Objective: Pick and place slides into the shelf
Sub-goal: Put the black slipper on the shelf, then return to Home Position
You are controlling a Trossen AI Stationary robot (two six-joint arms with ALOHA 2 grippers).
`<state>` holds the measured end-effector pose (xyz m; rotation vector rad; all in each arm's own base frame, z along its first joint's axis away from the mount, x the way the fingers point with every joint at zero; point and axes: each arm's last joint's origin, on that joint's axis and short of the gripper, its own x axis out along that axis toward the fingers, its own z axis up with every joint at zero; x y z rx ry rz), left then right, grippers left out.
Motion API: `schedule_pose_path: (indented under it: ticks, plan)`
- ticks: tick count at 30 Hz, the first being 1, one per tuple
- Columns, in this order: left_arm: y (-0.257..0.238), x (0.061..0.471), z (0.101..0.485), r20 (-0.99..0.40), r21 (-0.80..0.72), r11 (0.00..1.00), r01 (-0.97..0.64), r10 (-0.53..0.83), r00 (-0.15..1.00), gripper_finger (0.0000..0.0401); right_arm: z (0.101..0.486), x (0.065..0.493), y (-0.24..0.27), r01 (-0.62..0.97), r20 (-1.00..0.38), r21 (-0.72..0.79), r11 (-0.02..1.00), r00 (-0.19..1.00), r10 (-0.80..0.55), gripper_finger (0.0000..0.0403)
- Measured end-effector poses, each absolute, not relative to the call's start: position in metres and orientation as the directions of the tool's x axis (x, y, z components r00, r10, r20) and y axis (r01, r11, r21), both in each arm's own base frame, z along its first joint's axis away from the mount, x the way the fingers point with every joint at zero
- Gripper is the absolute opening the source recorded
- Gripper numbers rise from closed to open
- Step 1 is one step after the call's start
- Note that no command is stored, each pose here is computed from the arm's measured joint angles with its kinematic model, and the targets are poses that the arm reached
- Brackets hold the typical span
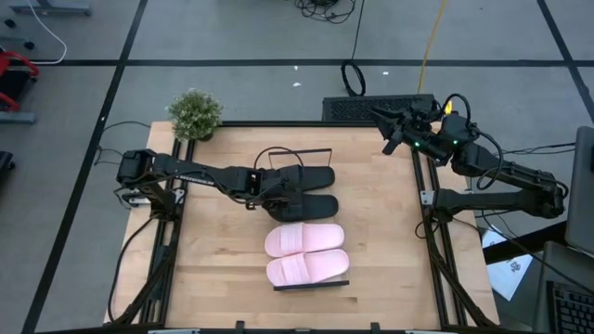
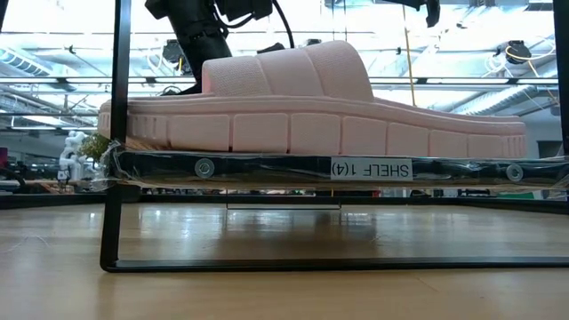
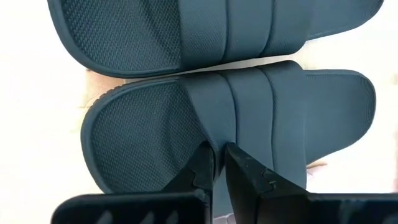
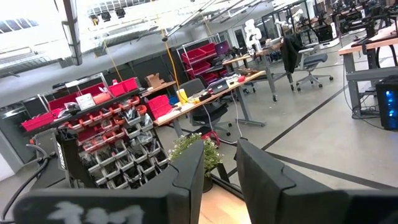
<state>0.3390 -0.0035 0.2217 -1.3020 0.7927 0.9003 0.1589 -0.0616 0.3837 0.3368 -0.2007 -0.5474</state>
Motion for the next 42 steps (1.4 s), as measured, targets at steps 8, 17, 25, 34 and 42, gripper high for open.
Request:
schedule_pose_path:
  ticks: [8, 17, 25, 34, 42]
  plan:
    - [-0.003, 0.339, 0.222, -0.885, -0.443, 0.077, -0.893, 0.121, 0.449, 0.0033, 0.384, 0.159, -0.062, 0.474, 0.097, 0.364, 0.801, 0.837, -0.539, 0.0086]
    - [-0.003, 0.339, 0.222, -0.885, -0.438, 0.090, -0.895, 0.133, 0.446, 0.0118, 0.384, 0.159, -0.062, 0.472, 0.097, 0.364, 0.803, 0.838, -0.537, 0.0086]
    - [-0.002, 0.333, 0.234, -0.866, -0.463, 0.091, -0.882, 0.165, 0.471, 0.0168, 0.384, 0.159, -0.061, 0.471, 0.097, 0.364, 0.803, 0.839, -0.536, 0.0086]
    - [0.001, 0.307, 0.281, -0.776, -0.573, 0.119, -0.811, 0.238, 0.583, 0.0184, 0.384, 0.159, -0.061, 0.474, 0.097, 0.355, 0.806, 0.839, -0.536, 0.0086]
    - [0.002, 0.237, 0.362, -0.527, -0.641, 0.398, -0.656, 0.394, 0.753, 0.0184, 0.393, 0.142, -0.055, 0.494, 0.166, 0.211, 0.843, 0.832, -0.529, 0.0086]
